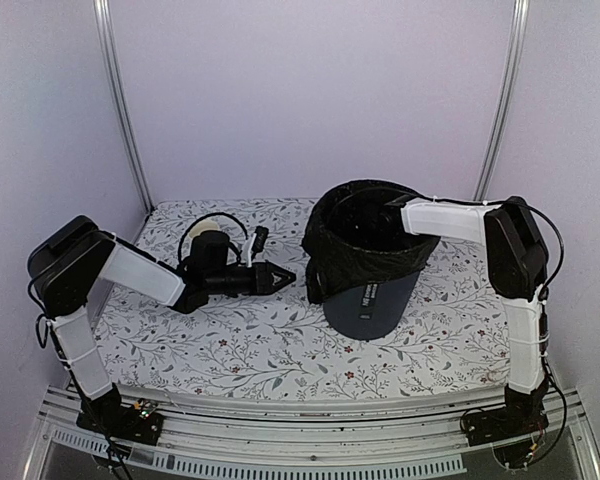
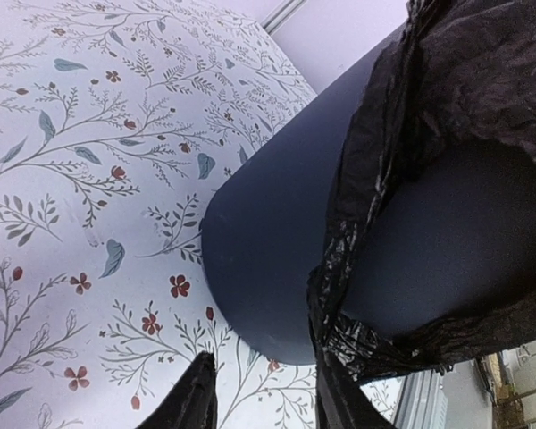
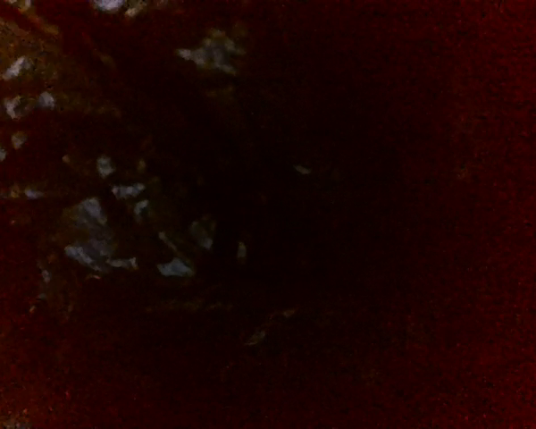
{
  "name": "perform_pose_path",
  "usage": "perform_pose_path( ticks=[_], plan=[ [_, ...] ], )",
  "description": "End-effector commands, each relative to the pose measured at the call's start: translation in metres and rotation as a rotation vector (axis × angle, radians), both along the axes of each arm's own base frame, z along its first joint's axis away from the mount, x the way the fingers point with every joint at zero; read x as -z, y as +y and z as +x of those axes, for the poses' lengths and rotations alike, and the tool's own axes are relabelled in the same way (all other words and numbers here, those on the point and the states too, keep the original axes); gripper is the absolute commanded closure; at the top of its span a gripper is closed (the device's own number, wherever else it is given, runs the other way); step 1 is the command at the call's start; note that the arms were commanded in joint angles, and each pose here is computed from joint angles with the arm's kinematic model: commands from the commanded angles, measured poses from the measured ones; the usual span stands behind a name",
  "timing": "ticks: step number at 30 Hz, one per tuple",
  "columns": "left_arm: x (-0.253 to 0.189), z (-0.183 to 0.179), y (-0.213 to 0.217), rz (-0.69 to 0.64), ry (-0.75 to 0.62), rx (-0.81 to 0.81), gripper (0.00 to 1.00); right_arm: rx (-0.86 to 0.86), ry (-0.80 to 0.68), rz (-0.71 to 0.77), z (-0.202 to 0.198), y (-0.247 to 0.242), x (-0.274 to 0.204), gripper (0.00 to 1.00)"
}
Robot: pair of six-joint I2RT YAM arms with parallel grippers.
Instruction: Put the trash bags into the trash bin
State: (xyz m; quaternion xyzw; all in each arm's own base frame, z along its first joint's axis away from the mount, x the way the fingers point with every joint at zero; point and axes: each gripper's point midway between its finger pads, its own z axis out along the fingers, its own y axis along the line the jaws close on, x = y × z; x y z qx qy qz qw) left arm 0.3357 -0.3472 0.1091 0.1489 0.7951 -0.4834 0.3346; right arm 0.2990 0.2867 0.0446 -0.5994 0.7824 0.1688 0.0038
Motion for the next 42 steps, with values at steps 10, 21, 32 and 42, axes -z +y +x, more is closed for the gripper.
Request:
perform_pose_path(
  ticks=[10, 21, 32, 42],
  plan=[
    [-0.013, 0.004, 0.008, -0.034, -0.024, -0.013, 0.61, -0.009, -0.014, 0.067, -0.004, 0.013, -0.039, 0.97],
    [-0.011, 0.008, 0.013, -0.038, -0.013, -0.02, 0.61, -0.01, -0.088, 0.116, 0.001, 0.015, -0.085, 0.97],
    [-0.015, 0.012, 0.019, -0.044, -0.02, -0.035, 0.61, -0.017, -0.122, 0.14, 0.004, 0.017, -0.111, 0.97],
    [-0.013, 0.012, 0.021, -0.049, -0.012, -0.034, 0.61, -0.017, -0.192, 0.189, 0.011, 0.023, -0.143, 0.97]
  ],
)
